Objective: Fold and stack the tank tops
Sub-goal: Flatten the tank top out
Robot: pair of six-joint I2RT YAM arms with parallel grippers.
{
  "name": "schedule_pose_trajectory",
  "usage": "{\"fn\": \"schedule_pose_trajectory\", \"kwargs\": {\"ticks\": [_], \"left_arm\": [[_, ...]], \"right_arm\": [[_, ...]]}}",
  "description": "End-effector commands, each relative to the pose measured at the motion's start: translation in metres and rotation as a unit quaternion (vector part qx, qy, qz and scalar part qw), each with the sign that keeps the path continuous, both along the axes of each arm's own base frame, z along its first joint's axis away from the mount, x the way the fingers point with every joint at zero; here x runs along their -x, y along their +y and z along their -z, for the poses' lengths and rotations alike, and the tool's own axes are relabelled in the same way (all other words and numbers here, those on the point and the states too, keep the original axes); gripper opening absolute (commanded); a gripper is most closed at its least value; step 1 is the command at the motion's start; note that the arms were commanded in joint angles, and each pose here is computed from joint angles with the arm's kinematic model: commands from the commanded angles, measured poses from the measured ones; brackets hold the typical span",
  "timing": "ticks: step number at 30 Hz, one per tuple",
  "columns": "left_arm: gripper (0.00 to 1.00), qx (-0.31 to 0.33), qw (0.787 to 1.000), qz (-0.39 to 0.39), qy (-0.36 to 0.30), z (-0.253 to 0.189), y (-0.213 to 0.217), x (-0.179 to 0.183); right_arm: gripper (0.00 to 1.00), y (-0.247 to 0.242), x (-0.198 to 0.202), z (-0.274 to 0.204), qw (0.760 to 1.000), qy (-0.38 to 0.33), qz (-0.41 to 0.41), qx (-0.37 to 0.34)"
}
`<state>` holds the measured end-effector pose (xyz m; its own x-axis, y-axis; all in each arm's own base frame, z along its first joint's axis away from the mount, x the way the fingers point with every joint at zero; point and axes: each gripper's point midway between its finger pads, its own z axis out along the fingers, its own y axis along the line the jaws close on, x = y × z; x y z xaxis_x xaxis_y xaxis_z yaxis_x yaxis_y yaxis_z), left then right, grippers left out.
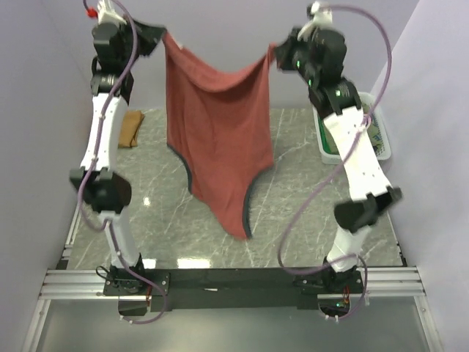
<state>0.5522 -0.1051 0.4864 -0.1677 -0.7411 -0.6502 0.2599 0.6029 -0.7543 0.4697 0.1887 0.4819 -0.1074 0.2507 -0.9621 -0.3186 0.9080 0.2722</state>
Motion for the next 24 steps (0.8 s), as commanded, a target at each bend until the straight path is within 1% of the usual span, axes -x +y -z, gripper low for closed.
{"fn": "schedule_pose_trajectory", "kwargs": {"ticks": [1,2,3,4,5,6,7,9,10,12,13,14,15,16,17,18,19,20,21,22,23,24], "left_arm": [[0.01,0.029,0.972,0.065,-0.225,-0.159,0.004,0.055],[0.01,0.033,0.968,0.063,-0.243,-0.171,0.009,0.063],[0.0,0.033,0.957,0.054,-0.284,-0.2,0.02,0.093],[0.01,0.037,0.954,0.043,-0.294,-0.196,0.033,0.09],[0.0,0.029,0.946,0.034,-0.322,-0.215,0.037,0.123],[0.01,0.023,0.948,0.021,-0.318,-0.21,0.043,0.122],[0.01,0.018,0.957,0.013,-0.288,-0.187,0.048,0.107],[0.01,0.009,0.963,0.02,-0.268,-0.168,0.046,0.104],[0.01,0.012,0.972,0.021,-0.233,-0.14,0.046,0.095],[0.01,0.018,0.978,0.032,-0.205,-0.11,0.044,0.092],[0.01,0.032,0.985,0.039,-0.165,-0.073,0.042,0.089],[0.01,0.037,0.987,0.043,-0.151,-0.056,0.04,0.092],[0.01,0.044,0.987,0.038,-0.147,-0.052,0.04,0.106],[0.01,0.055,0.994,0.033,-0.089,0.003,0.041,0.099],[0.01,0.059,0.995,0.033,-0.076,0.023,0.039,0.104],[0.01,0.062,0.995,0.033,-0.068,0.031,0.038,0.121],[0.01,0.074,0.997,0.017,-0.006,0.088,0.04,0.12],[0.01,0.08,0.997,0.014,0.018,0.111,0.041,0.128],[0.0,0.082,0.996,0.012,0.033,0.124,0.039,0.146],[0.0,0.086,0.992,-0.012,0.091,0.177,0.044,0.154],[0.01,0.087,0.989,-0.027,0.119,0.2,0.047,0.165],[0.01,0.084,0.989,-0.032,0.119,0.206,0.047,0.183]], "right_arm": [[0.0,-0.009,0.062,-0.169,0.976,-0.198,-0.055,-0.067],[0.0,-0.013,0.069,-0.183,0.972,-0.219,-0.051,-0.07],[0.0,-0.021,0.076,-0.201,0.964,-0.253,-0.039,-0.074],[0.0,-0.029,0.087,-0.207,0.961,-0.265,-0.033,-0.074],[0.0,-0.036,0.094,-0.219,0.952,-0.293,-0.031,-0.086],[0.0,-0.04,0.096,-0.216,0.952,-0.292,-0.027,-0.09],[0.0,-0.044,0.094,-0.201,0.958,-0.275,-0.028,-0.082],[0.0,-0.044,0.087,-0.181,0.965,-0.251,-0.027,-0.07],[0.0,-0.041,0.077,-0.153,0.974,-0.219,-0.027,-0.059],[0.0,-0.04,0.072,-0.12,0.981,-0.185,-0.026,-0.054],[0.0,-0.04,0.069,-0.076,0.988,-0.143,-0.024,-0.046],[0.0,-0.041,0.07,-0.055,0.991,-0.127,-0.022,-0.045],[0.0,-0.042,0.071,-0.036,0.992,-0.114,-0.019,-0.052],[0.0,-0.043,0.074,0.014,0.997,-0.068,-0.017,-0.045],[0.0,-0.046,0.076,0.038,0.998,-0.045,-0.01,-0.047],[0.0,-0.045,0.081,0.061,0.998,-0.02,-0.009,-0.059],[0.0,-0.046,0.09,0.113,0.998,0.029,-0.01,-0.053],[0.0,-0.047,0.096,0.139,0.997,0.054,-0.01,-0.051],[0.0,-0.047,0.104,0.165,0.994,0.085,-0.006,-0.065],[0.0,-0.049,0.121,0.213,0.989,0.13,-0.009,-0.066],[0.0,-0.047,0.132,0.235,0.985,0.155,-0.015,-0.078],[0.0,-0.044,0.145,0.258,0.98,0.182,-0.024,-0.081]]}}
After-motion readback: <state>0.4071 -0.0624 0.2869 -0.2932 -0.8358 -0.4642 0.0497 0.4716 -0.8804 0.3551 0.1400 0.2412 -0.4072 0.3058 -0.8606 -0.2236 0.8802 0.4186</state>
